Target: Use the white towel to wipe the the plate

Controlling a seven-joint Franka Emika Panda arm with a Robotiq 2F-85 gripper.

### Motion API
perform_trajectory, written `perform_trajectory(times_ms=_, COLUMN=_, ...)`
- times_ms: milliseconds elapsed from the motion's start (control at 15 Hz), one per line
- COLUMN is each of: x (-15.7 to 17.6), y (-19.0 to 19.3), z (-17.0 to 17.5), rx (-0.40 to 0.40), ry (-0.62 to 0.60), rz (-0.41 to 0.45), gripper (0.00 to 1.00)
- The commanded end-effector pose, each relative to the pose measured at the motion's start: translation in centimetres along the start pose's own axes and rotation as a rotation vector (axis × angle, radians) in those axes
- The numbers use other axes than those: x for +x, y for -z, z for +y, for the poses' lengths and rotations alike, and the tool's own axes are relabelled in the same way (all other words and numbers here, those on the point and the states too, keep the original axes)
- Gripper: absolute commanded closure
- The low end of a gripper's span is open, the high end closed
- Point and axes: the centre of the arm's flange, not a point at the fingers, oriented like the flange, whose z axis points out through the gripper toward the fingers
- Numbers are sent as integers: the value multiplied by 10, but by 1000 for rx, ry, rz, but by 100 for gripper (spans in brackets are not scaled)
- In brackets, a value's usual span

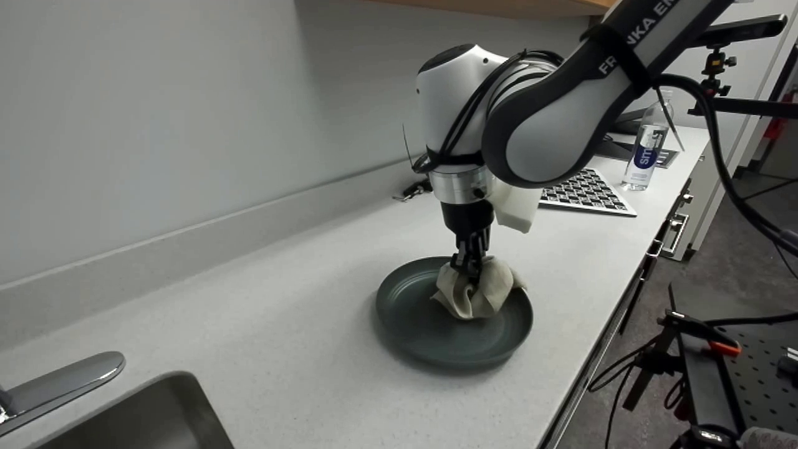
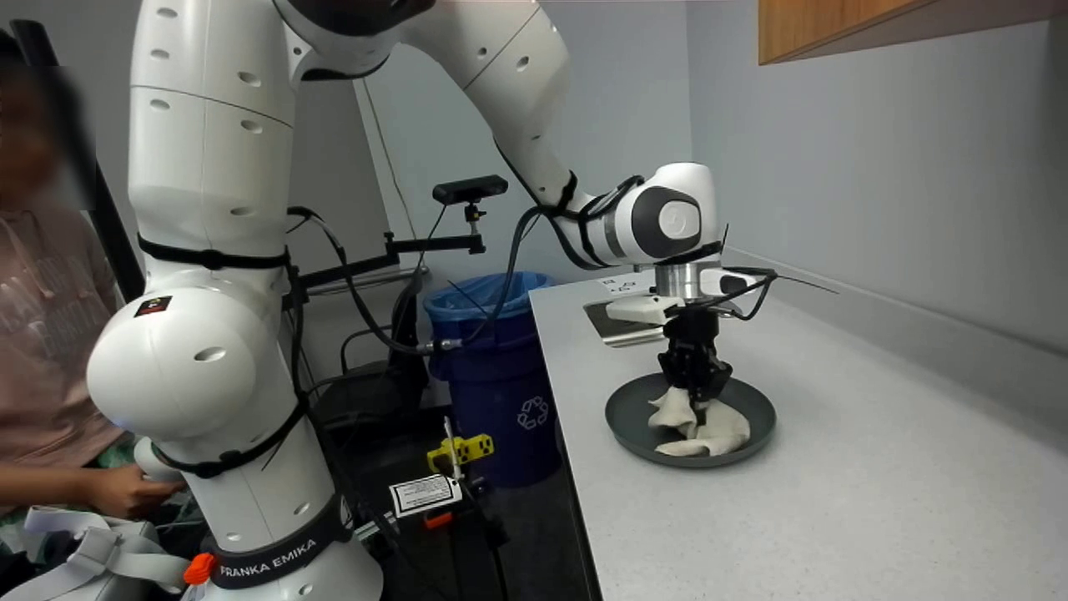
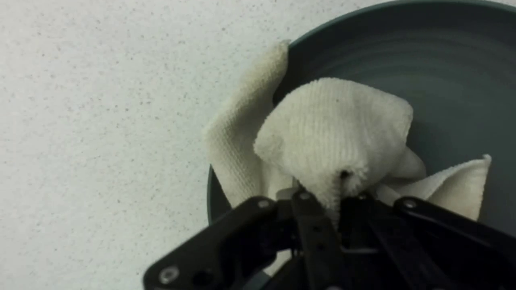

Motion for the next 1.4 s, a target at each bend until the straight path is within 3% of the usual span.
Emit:
perform_trajectory(times_ms=0, x=23, y=6, z=-3, rx=-40, ry=-10, rz=22, gripper=97)
perform_trajectory(times_ms=533, x=59, y=34, z=-53, rx=24, ry=79, rz=215, gripper=97)
perform_trajectory(times_ms=933, x=29, y=35, z=-84, rx=132, ry=107, rz=167, gripper=97)
perform_trajectory(times_ms=1333, x=0, y=26, z=-77, rx=135, ry=98, rz=108, gripper=97)
